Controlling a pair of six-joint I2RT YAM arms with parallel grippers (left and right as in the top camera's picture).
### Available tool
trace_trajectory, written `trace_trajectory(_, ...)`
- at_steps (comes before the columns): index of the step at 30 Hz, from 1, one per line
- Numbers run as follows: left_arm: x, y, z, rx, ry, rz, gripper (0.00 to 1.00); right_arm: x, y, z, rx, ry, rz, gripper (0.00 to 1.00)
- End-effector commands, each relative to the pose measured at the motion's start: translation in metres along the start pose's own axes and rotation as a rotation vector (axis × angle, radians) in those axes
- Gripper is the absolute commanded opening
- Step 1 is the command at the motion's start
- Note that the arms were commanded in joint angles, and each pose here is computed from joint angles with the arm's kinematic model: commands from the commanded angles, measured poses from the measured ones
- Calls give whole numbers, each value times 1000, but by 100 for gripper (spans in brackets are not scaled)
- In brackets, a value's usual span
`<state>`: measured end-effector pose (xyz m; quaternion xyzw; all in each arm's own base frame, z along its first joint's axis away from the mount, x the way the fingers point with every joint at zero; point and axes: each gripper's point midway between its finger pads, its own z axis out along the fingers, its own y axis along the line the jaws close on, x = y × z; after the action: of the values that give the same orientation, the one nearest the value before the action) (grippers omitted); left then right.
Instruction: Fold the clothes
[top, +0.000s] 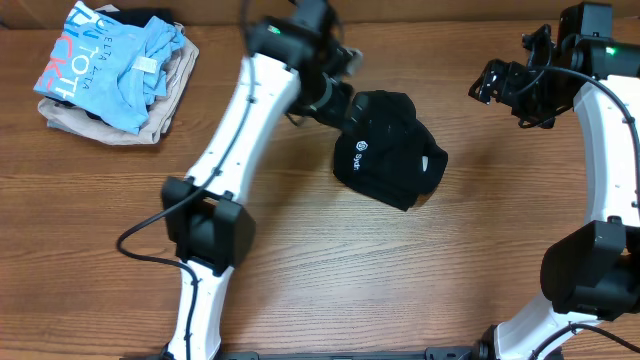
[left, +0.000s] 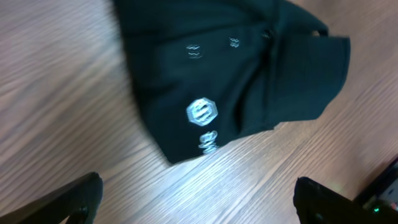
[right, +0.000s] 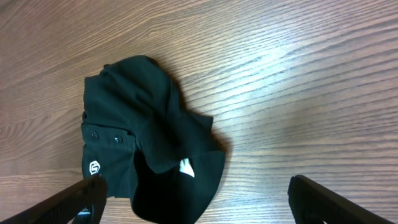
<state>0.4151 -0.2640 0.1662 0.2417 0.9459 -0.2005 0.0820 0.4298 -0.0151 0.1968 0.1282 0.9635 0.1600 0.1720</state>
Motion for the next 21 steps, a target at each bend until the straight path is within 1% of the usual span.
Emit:
trace_trajectory(1,10,-29,38,16,45,131,93,-4,4,-9,-12,-26,0,90)
trace_trajectory(2,11,-34,46,20,46,151,88,-4,5,-9,-12,-26,0,85)
trace_trajectory(3,13,-44,64,28,43,183,32,-4,4,-9,-12,-26,1,75)
trace_trajectory(4,14,-47,71,30,43,194,16,-4,4,-9,-12,-26,1,72)
trace_trajectory(5,15,-49,78,28,41,205,8,-4,4,-9,-12,-26,1,69)
trace_trajectory(6,16,-50,86,18,40,216,4,-4,4,-9,-12,-25,1,67)
trace_trajectory(11,25,-37,115,-85,47,249,4,-3,4,-9,-12,-22,1,65)
trace_trajectory(17,36,6,131,-286,78,297,4,-3,4,-9,-12,-23,1,64)
trace_trajectory(21,40,30,137,-369,93,341,4,-3,4,-9,-12,-23,2,64)
